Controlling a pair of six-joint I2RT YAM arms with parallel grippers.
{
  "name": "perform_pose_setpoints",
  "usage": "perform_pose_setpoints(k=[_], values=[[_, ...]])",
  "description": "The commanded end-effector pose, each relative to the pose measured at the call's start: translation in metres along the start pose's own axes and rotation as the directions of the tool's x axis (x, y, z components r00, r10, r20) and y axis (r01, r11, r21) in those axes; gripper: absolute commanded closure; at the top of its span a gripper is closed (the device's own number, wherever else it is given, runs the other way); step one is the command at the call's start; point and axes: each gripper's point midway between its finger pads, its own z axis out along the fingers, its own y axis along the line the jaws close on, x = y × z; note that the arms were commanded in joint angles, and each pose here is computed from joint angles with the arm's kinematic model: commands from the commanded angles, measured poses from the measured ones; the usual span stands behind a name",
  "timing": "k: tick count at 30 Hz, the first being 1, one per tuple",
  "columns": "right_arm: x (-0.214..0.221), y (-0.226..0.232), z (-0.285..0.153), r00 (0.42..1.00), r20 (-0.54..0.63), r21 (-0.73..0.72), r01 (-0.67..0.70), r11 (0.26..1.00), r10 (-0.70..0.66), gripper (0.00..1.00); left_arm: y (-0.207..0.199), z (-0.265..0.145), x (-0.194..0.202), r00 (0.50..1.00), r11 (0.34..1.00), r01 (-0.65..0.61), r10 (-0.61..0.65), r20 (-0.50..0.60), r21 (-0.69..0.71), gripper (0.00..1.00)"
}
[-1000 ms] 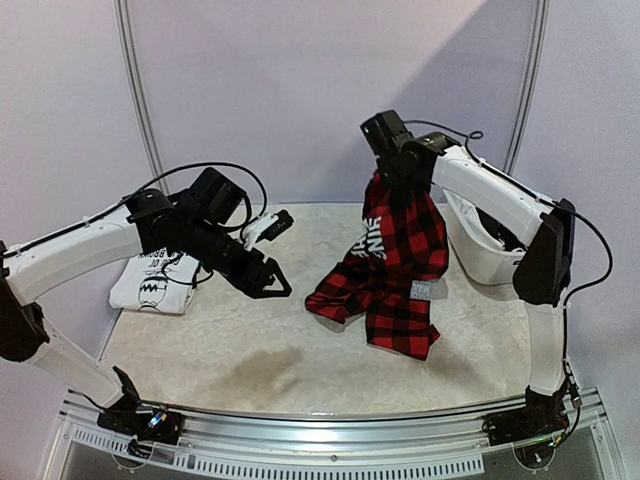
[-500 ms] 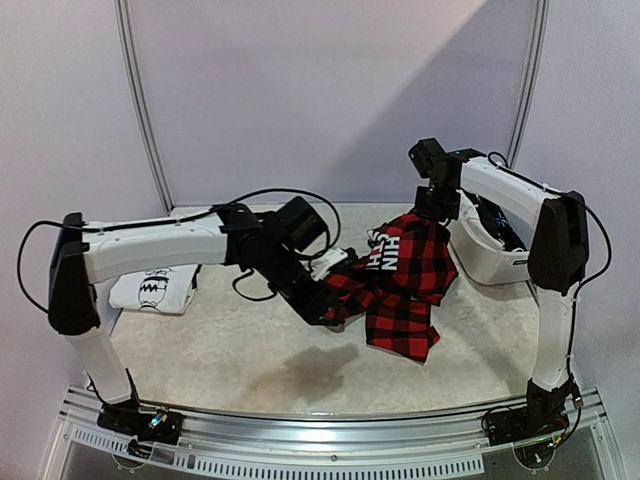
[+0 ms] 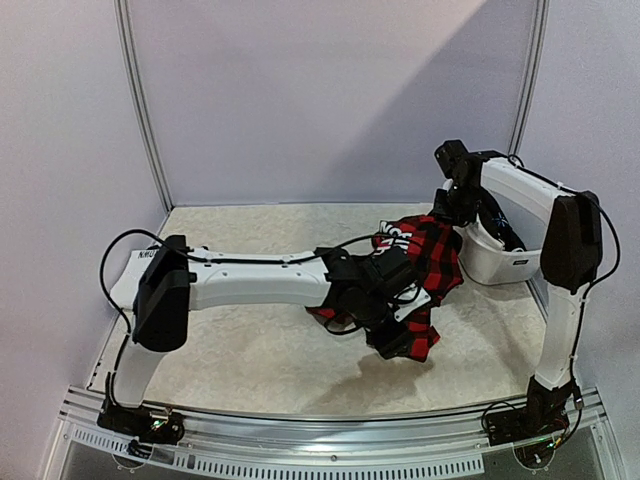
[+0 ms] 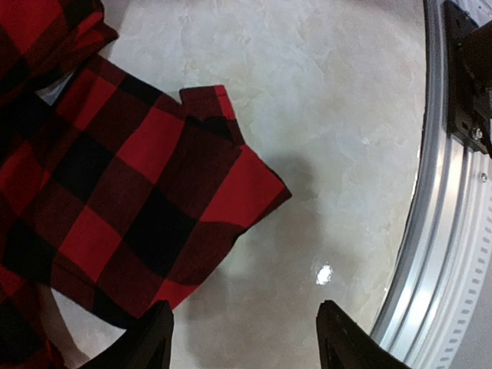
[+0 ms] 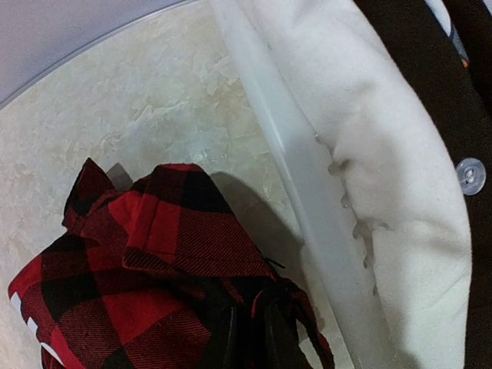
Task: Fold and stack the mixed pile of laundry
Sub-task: Place the crumpled shirt at the center of the board, then pick up the crumpled shirt from the center of the board, then pass from the left arm to the right
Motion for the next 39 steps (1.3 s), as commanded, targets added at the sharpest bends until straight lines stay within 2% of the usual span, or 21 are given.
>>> perform_pose_setpoints(k=[1, 3, 6, 10, 13, 16, 20, 24, 26, 29, 31, 32, 36, 39], values=[[-0.010, -0.007, -0.021, 1.000, 0.016, -0.042, 0.014, 0.999, -0.014, 0.86, -0.001, 0.021, -0.016, 0.996, 0.997, -0.075, 0.076, 0.045, -0.032, 0.36], [-0.010, -0.007, -0.024, 1.000, 0.013, -0.048, 0.025, 0.999, -0.024, 0.82, 0.002, 0.030, -0.016, 0.995, 0.996, -0.084, 0.086, 0.045, -0.043, 0.36], [-0.007, -0.007, -0.027, 0.999, 0.003, -0.063, 0.034, 0.997, -0.034, 0.71, 0.007, 0.043, -0.016, 0.994, 0.994, -0.090, 0.094, 0.051, -0.065, 0.39], [-0.007, -0.006, -0.035, 0.999, 0.007, -0.082, 0.053, 0.995, -0.053, 0.55, 0.015, 0.056, -0.018, 0.994, 0.992, -0.081, 0.088, 0.065, -0.095, 0.49], [-0.011, -0.008, -0.048, 0.998, 0.025, -0.093, 0.066, 0.993, -0.064, 0.43, 0.019, 0.060, -0.020, 0.994, 0.991, -0.078, 0.086, 0.069, -0.109, 0.70], [-0.010, -0.014, -0.065, 0.996, 0.046, -0.104, 0.079, 0.991, -0.075, 0.33, 0.024, 0.053, -0.023, 0.993, 0.986, -0.088, 0.099, 0.072, -0.144, 0.98], [0.004, -0.025, -0.086, 0.994, 0.066, -0.140, 0.099, 0.985, -0.090, 0.24, 0.029, 0.021, -0.033, 0.991, 0.987, -0.066, 0.082, 0.103, -0.150, 1.00], [0.038, -0.026, -0.104, 0.988, 0.061, -0.257, 0.150, 0.955, -0.139, 0.21, 0.044, -0.031, -0.042, 0.979, 0.992, 0.032, -0.006, 0.202, -0.124, 1.00], [0.057, -0.019, -0.121, 0.983, 0.086, -0.380, 0.185, 0.906, -0.164, 0.22, 0.049, -0.050, -0.037, 0.975, 0.992, 0.059, -0.034, 0.221, -0.108, 1.00], [0.087, -0.006, -0.152, 0.973, 0.156, -0.568, 0.231, 0.790, -0.172, 0.22, 0.051, -0.074, -0.034, 0.968, 0.994, 0.069, -0.047, 0.245, -0.082, 1.00], [0.106, -0.003, -0.164, 0.968, 0.184, -0.632, 0.250, 0.733, -0.172, 0.22, 0.052, -0.086, -0.031, 0.966, 0.995, 0.074, -0.054, 0.253, -0.069, 1.00], [0.118, 0.005, -0.179, 0.957, 0.218, -0.674, 0.289, 0.680, -0.190, 0.22, 0.052, -0.092, -0.029, 0.965, 0.995, 0.074, -0.054, 0.257, -0.065, 1.00], [0.153, 0.034, -0.213, 0.878, 0.397, -0.700, 0.477, 0.532, -0.266, 0.20, 0.053, -0.110, -0.027, 0.964, 0.995, 0.064, -0.041, 0.262, -0.078, 1.00], [0.169, 0.056, -0.224, 0.847, 0.444, -0.720, 0.531, 0.447, -0.292, 0.19, 0.052, -0.120, -0.027, 0.965, 0.996, 0.043, -0.021, 0.260, -0.081, 1.00]])
